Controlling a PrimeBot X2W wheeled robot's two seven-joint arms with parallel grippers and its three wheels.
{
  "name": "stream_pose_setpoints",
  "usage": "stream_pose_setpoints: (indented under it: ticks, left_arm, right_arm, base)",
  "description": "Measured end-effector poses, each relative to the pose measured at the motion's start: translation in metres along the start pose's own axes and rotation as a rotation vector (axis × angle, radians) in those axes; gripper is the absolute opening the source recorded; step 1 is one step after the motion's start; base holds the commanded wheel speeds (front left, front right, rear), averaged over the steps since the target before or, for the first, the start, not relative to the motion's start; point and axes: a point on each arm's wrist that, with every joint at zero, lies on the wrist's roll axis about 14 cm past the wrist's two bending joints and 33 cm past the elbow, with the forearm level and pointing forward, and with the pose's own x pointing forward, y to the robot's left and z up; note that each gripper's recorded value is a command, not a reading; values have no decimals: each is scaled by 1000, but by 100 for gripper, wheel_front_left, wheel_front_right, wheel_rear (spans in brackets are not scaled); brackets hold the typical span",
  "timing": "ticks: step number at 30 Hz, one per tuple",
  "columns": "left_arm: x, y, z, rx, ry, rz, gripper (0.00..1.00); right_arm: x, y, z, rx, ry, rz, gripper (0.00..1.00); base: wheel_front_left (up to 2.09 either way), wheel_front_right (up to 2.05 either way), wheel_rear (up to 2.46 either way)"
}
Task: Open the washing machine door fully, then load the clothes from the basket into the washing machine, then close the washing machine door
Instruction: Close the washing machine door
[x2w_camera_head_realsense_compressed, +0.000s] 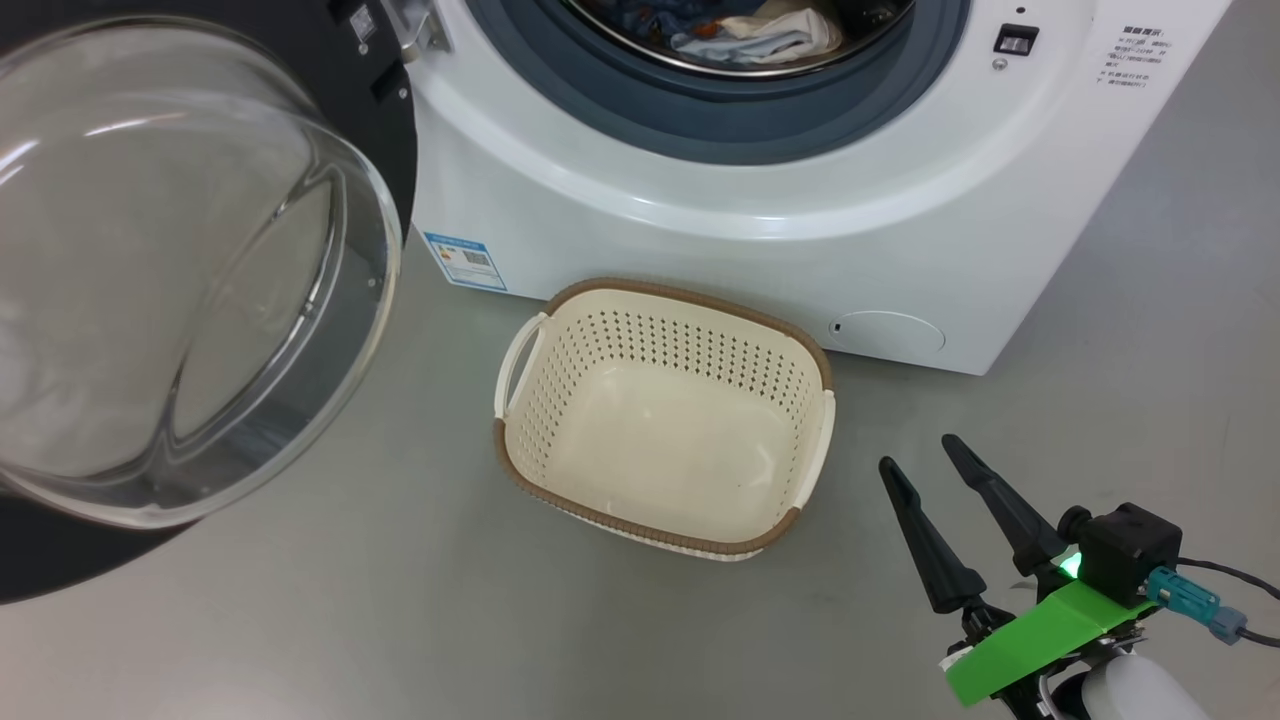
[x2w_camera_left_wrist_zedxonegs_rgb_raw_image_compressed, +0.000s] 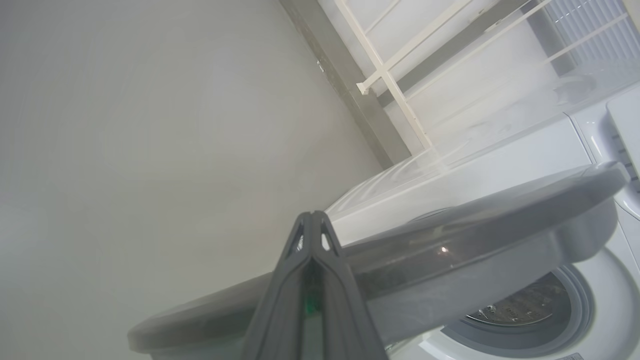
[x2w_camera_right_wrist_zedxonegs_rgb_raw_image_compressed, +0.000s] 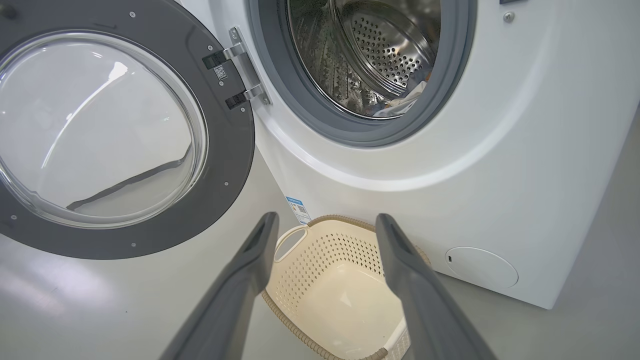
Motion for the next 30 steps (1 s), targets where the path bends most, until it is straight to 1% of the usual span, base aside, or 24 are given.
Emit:
stream_pose_setpoints:
  ticks: [9, 11, 14, 17, 21, 30]
  left_arm:
    - [-10, -10, -19, 30, 104, -48, 0]
    - [-9, -20, -36, 43, 163, -85, 0]
    - [-8, -32, -65, 28, 249, -146, 0]
    - [-13, -33, -73, 29, 280, -162, 0]
    - [-23, -39, -73, 64, 298, -184, 0]
    - [-42, -76, -103, 145, 427, -328, 0]
  right_arm:
    - [0, 6, 10, 0, -26, 1, 100]
    - [-1, 8, 11, 0, -30, 1, 100]
    - [-5, 8, 9, 0, -22, -4, 100]
    - [-7, 10, 8, 1, -18, -4, 100]
    - [-7, 12, 12, 1, -29, -3, 100]
    - [-14, 7, 21, -9, -52, -30, 100]
  base:
    - [0, 0, 0]
    - [0, 0, 0]
    - [0, 0, 0]
    - [0, 0, 0]
    - [0, 0, 0]
    - [0, 0, 0]
